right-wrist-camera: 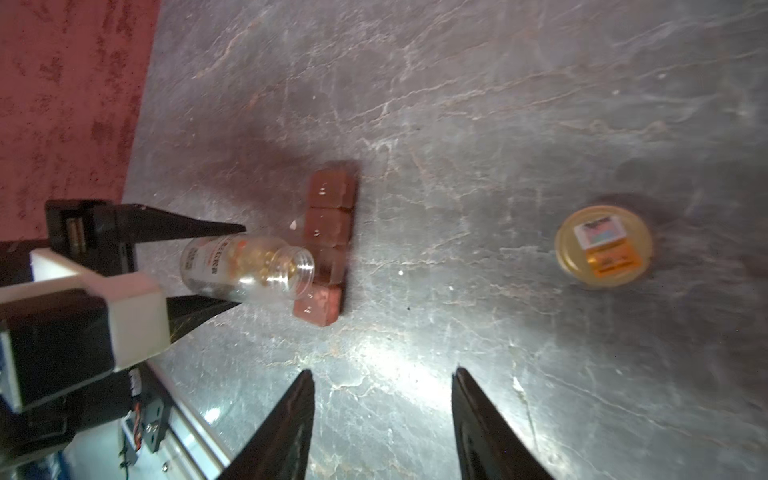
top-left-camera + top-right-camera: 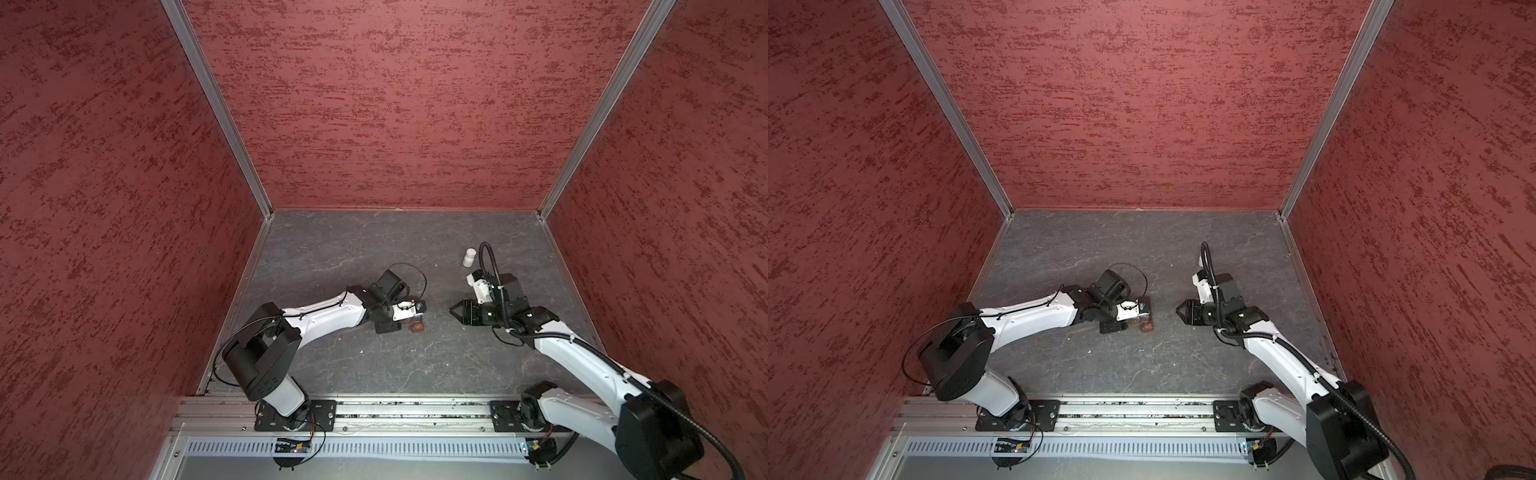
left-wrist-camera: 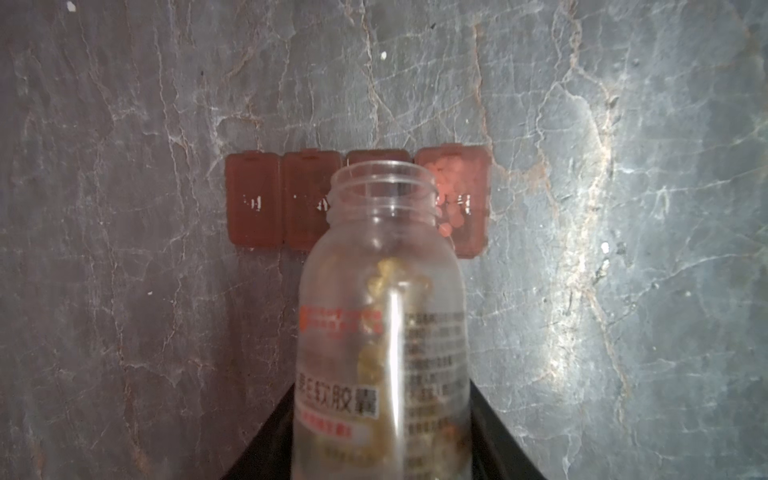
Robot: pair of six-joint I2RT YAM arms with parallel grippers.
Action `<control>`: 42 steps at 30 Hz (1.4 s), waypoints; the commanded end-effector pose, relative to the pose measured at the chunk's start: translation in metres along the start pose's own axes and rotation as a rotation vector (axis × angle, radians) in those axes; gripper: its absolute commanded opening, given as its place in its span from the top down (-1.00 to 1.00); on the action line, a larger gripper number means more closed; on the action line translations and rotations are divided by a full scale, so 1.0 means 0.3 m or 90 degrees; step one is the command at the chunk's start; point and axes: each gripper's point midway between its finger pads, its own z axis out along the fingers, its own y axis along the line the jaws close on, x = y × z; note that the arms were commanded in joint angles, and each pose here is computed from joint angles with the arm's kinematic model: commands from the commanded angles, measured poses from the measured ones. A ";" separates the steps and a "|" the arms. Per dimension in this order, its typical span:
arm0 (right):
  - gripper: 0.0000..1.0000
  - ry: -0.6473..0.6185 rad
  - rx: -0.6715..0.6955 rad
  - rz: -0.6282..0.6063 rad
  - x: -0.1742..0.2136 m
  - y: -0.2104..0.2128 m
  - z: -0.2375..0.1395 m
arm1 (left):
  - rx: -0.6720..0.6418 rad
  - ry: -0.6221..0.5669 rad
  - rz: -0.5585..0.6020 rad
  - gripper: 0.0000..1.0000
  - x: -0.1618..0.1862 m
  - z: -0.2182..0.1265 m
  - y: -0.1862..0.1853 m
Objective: Sort the pills into containers
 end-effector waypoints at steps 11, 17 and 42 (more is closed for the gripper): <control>-0.02 0.028 -0.127 -0.027 0.041 0.101 0.011 | 0.002 0.011 0.015 1.00 -0.011 0.003 0.005; -0.01 0.039 -0.126 -0.022 0.058 0.094 0.017 | 0.002 0.024 0.025 1.00 -0.017 -0.002 0.006; 0.01 0.080 -0.093 -0.024 0.104 0.069 0.061 | 0.007 0.100 0.052 1.00 -0.003 -0.011 0.004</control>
